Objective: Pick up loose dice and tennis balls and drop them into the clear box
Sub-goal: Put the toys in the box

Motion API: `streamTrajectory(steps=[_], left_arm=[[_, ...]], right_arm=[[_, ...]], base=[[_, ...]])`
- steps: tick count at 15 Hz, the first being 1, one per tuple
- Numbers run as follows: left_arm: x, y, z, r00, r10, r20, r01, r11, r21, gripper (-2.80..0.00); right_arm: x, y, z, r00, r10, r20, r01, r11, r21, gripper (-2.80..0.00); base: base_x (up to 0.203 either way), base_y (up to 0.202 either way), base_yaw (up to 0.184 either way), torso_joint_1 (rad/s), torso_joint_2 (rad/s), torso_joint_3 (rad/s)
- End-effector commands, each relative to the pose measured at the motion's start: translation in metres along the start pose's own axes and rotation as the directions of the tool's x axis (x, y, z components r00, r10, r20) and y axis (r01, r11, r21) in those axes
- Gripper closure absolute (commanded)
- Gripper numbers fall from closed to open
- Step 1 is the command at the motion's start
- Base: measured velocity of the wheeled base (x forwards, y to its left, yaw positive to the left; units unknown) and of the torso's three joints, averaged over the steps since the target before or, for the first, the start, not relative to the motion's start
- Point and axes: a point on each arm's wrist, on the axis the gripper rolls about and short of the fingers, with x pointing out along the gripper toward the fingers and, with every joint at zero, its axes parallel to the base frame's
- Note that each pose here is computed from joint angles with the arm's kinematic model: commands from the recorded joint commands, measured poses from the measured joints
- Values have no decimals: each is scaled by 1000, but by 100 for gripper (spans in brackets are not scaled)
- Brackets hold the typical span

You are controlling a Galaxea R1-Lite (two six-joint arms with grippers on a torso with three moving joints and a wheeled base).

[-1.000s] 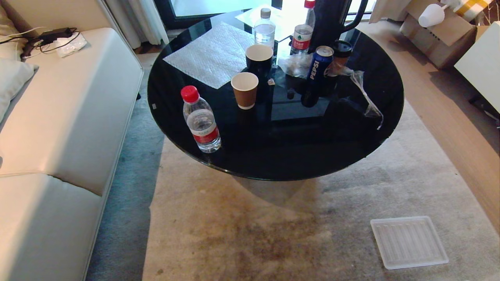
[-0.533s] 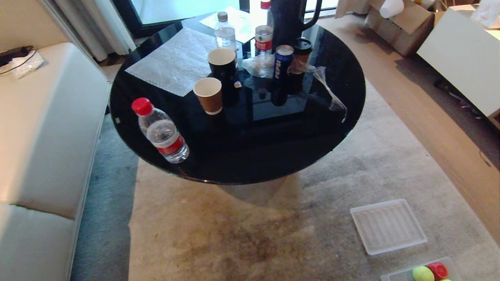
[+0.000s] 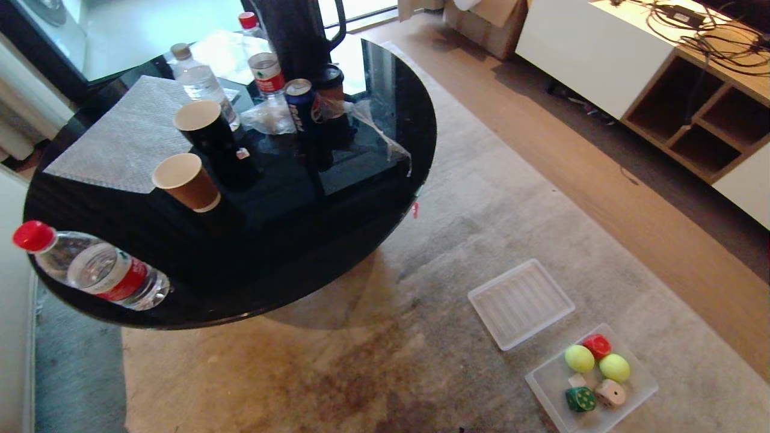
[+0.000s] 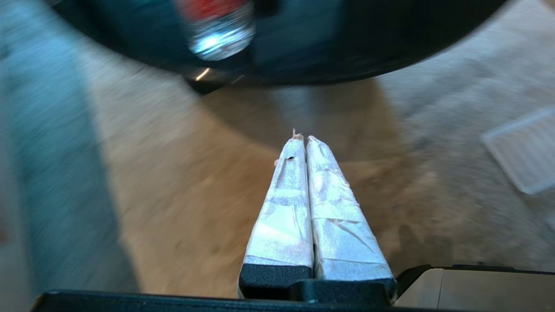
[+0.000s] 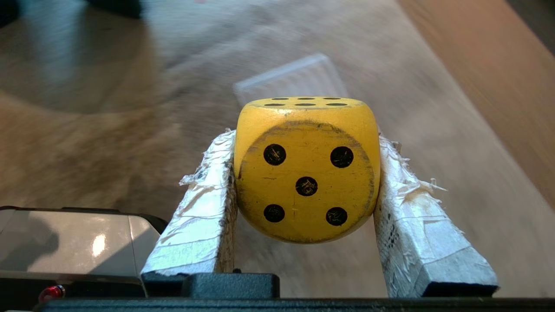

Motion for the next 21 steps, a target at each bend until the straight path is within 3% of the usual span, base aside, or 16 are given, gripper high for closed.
streamTrajectory(steps=[1, 10, 21], left_arm=[[0, 0, 0, 1000, 2, 0, -2, 1000, 0, 0], [0, 0, 0, 1000, 2, 2, -2, 1000, 0, 0], [0, 0, 0, 1000, 2, 0, -2, 1000, -2, 0]], right_arm=[[0, 0, 0, 1000, 1, 0, -1, 1000, -1, 0], [0, 0, 0, 1000, 1, 0, -1, 1000, -1, 0], [0, 0, 0, 1000, 1, 0, -1, 1000, 0, 0]], base=[[-1, 11, -166, 3, -2, 6], [1, 10, -143, 2, 4, 5], [0, 0, 0, 0, 2, -49]])
